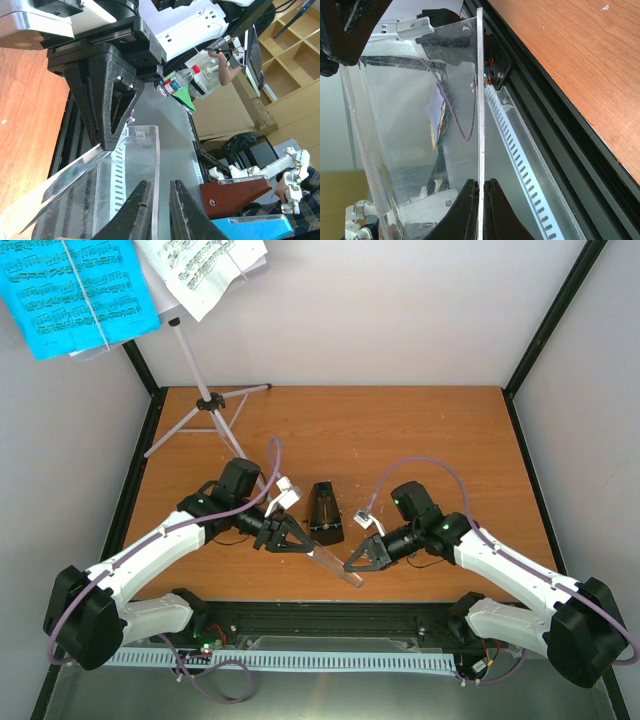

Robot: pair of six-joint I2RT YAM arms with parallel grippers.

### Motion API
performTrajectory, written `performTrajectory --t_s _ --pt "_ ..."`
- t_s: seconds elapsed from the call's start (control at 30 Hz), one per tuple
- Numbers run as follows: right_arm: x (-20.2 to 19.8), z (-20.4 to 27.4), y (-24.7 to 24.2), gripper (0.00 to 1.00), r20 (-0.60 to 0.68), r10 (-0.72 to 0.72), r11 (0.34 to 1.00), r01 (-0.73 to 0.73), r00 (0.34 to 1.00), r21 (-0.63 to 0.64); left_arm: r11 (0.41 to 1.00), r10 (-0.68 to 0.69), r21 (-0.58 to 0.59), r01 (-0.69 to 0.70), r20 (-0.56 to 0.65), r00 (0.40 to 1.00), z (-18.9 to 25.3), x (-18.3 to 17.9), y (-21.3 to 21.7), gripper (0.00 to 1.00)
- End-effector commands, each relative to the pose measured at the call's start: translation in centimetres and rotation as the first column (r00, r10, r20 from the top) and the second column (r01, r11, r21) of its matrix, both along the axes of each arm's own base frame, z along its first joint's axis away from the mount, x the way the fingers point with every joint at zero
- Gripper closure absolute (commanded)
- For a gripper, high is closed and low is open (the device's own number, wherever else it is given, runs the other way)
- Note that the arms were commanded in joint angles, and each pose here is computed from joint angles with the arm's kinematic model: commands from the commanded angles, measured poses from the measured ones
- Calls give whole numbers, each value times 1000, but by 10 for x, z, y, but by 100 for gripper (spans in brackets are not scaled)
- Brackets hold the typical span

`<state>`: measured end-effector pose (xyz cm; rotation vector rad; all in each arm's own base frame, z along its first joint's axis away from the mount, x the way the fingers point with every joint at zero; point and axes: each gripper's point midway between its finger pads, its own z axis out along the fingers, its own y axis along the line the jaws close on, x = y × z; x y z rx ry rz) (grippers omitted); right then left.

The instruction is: Pack up the instrument practice props

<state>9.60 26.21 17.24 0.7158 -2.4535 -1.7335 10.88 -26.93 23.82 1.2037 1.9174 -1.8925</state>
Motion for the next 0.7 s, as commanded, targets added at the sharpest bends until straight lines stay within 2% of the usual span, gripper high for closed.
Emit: performTrajectory --t_s 0.0,0.13,0.23,0.3,0.33,0.43,0.5,0.57,0.67 --pt "6 5 1 97 21 -8 1000 7 1000 13 1000 -19 -25 19 18 1000 7 -5 0 88" --pt "6 5 0 97 27 -7 1000 7 1000 13 1000 -11 -18 12 22 1000 7 -5 0 92" --pt "8 4 -2 97 43 -9 1000 8 999 3 1000 4 -6 -4 38 999 9 -2 0 99" --pt "11 6 -3 97 66 -17 1000 17 998 4 1000 13 5 -13 42 999 8 -1 0 100" --pt "13 8 -3 92 83 -23 1000 23 996 11 1000 21 13 -21 43 999 8 -1 0 100" --pt "22 26 -3 43 160 -60 998 54 985 39 999 43 30 -44 44 998 6 2 0 100" --pt "32 40 -6 21 250 -116 993 108 961 44 998 59 27 -61 43 997 9 4 -1 100" --pt "41 51 -12 8 321 -170 985 166 932 41 996 86 15 -87 51 995 16 8 -3 100" --pt "64 67 -25 0 424 -306 946 323 853 33 991 128 -43 -124 85 988 38 17 -7 100"
